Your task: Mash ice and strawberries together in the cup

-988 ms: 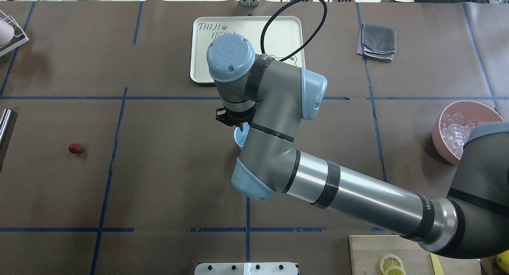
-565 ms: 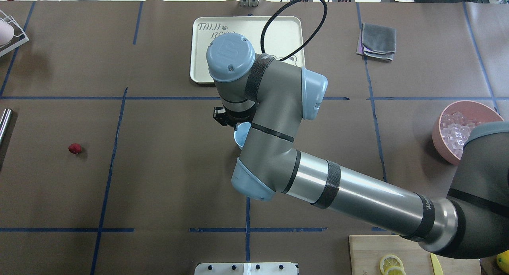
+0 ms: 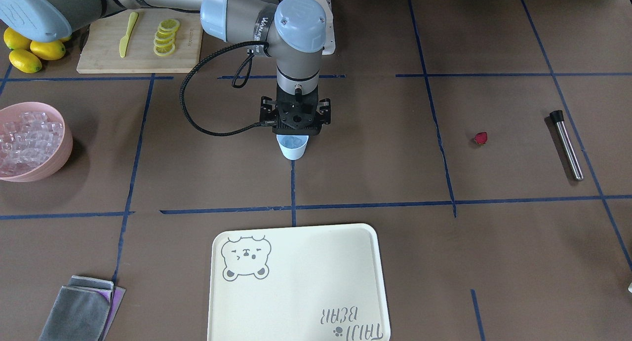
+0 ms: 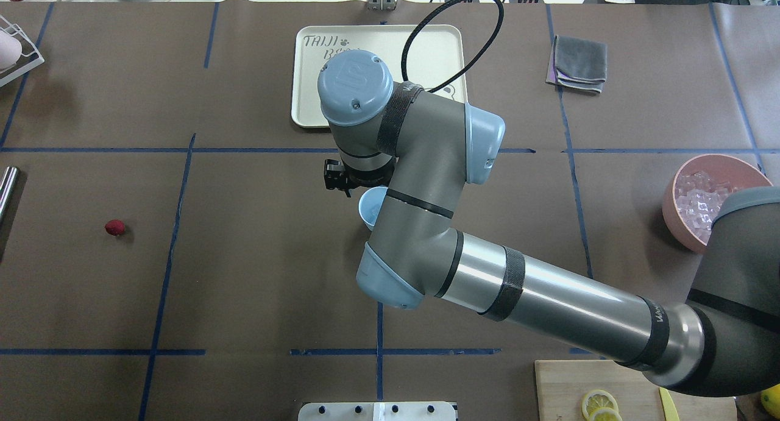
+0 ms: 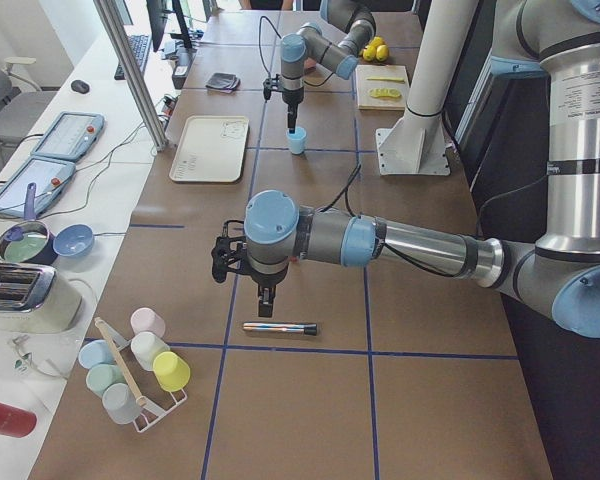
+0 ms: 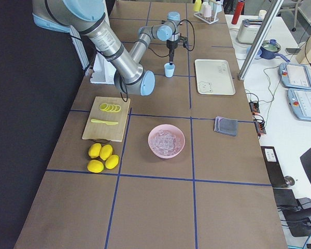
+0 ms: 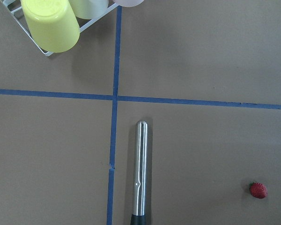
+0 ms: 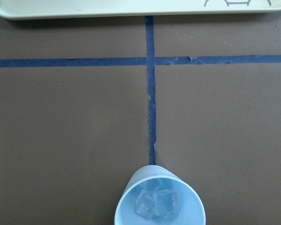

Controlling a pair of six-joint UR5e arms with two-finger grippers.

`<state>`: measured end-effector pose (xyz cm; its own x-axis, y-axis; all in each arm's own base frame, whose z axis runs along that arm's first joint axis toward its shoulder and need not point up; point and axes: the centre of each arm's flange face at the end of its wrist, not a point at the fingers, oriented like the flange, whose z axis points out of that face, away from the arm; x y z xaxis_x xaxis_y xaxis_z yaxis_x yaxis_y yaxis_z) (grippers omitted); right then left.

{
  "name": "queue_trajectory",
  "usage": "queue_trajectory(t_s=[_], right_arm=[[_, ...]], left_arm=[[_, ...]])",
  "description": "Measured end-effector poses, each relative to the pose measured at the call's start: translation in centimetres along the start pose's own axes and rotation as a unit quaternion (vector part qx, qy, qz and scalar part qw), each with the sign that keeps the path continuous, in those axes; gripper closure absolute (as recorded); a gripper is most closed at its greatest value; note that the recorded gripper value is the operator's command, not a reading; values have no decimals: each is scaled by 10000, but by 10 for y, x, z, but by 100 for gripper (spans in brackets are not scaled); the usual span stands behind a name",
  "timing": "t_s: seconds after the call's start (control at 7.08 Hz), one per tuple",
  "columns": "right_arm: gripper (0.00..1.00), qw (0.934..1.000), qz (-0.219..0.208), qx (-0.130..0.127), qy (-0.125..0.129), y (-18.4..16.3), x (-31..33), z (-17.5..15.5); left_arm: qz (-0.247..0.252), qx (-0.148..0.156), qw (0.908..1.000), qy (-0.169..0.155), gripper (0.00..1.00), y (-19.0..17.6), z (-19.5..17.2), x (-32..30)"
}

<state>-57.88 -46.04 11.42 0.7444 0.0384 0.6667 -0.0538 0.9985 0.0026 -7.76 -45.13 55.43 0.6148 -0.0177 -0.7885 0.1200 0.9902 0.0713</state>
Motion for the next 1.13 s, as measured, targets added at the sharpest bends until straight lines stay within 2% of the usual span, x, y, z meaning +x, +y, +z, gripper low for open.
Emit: queue_trajectory(t_s=[0.28, 0.56, 0.71, 0.85, 0.99, 1.13], right_arm=[[1, 9996, 49, 189, -216, -8, 34, -28], [1, 9983, 72, 407, -406, -30, 120, -60], [1, 9980, -16, 460, -443, -49, 167, -75], [1, 9979, -137, 455, -447, -69, 217, -86], [1, 9978, -311, 402, -422, -90, 280, -95], [1, 9975, -494, 365, -361, -107, 341, -100]], left_arm=[[309, 19, 9995, 8, 0, -4, -1, 44], [263, -151, 9995, 98, 0, 8, 14, 136], [212, -203, 9996, -40, 0, 16, 39, 176], [161, -104, 9996, -210, 0, 24, 71, 206], [101, 102, 9995, -291, 0, 31, 110, 226], [57, 298, 9993, -229, 0, 34, 149, 229]])
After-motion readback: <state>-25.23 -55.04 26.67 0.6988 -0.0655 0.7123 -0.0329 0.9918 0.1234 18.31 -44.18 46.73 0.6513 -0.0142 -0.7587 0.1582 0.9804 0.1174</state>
